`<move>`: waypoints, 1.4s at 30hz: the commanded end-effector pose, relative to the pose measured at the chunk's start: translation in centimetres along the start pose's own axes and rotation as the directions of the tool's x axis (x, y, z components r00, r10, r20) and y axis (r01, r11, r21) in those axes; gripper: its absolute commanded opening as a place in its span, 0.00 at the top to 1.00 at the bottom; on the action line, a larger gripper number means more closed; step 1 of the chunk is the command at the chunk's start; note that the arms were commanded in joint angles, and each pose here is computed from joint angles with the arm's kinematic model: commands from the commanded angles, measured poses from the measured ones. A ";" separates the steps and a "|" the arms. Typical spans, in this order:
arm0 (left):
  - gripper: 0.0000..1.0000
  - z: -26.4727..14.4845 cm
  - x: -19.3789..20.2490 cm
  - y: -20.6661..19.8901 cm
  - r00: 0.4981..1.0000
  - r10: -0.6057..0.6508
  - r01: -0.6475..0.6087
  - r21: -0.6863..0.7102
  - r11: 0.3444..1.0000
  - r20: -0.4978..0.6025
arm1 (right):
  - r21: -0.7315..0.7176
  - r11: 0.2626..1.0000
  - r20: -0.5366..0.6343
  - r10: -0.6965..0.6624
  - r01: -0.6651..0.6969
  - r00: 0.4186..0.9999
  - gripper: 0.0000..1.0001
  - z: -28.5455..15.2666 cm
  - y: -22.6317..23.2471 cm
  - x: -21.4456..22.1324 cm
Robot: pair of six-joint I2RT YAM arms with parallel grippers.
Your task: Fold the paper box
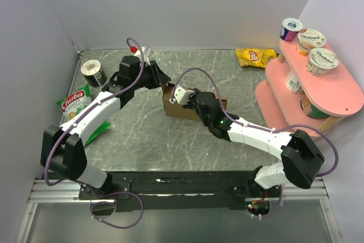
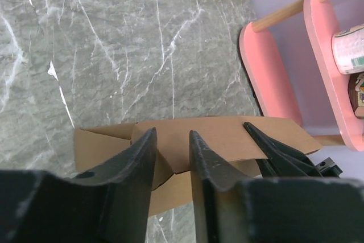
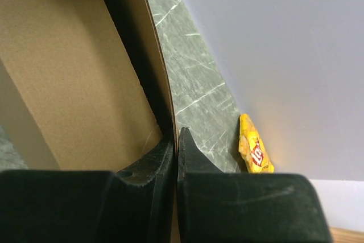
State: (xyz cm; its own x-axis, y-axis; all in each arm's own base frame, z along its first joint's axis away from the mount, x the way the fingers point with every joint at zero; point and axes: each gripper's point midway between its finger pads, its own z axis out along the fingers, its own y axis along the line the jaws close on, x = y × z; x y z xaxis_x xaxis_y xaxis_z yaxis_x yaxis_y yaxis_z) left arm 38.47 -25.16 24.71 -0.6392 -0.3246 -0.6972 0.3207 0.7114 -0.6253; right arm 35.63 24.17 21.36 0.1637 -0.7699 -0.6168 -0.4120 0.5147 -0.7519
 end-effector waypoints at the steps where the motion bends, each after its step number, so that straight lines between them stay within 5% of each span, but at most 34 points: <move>1: 0.68 0.0 -0.4 -0.9 1.000 0.000 0.000 0.038 0.999 0.009 | -0.030 0.999 -0.035 0.028 -0.029 0.999 0.95 0.4 1.5 1.2; 7: 0.86 0.6 1.1 0.4 0.999 -0.007 0.007 0.008 1.000 -0.038 | -0.024 0.999 -0.050 0.026 -0.027 0.998 0.95 0.5 1.8 1.8; 12: 0.88 0.5 2.4 1.2 0.998 -0.032 0.031 -0.007 0.999 -0.059 | -0.020 0.999 -0.051 0.027 -0.029 0.998 0.94 0.5 1.9 1.8; 19: 0.68 0.3 2.3 2.4 0.999 -0.018 0.015 -0.067 0.998 -0.044 | -0.023 0.999 -0.051 0.027 -0.029 0.998 0.94 0.6 1.9 1.9; 29: 0.61 1.1 2.5 2.1 0.997 -0.007 0.002 -0.064 0.998 -0.078 | -0.028 0.999 -0.056 0.029 -0.030 0.998 0.94 0.6 2.0 2.0; 42: 0.84 1.3 6.4 2.7 0.989 -0.046 0.034 -0.085 0.996 -0.143 | -0.011 1.000 -0.054 0.025 -0.025 0.998 0.94 0.7 1.8 1.9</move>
State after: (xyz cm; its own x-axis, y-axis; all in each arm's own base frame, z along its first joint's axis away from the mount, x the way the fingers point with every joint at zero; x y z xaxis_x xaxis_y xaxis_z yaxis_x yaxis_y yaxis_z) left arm 39.37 -25.61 24.30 -0.6091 -0.3510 -0.7112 0.3216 0.7104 -0.6260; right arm 36.05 23.98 21.20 0.1510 -0.7772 -0.6109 -0.3890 0.5214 -0.7595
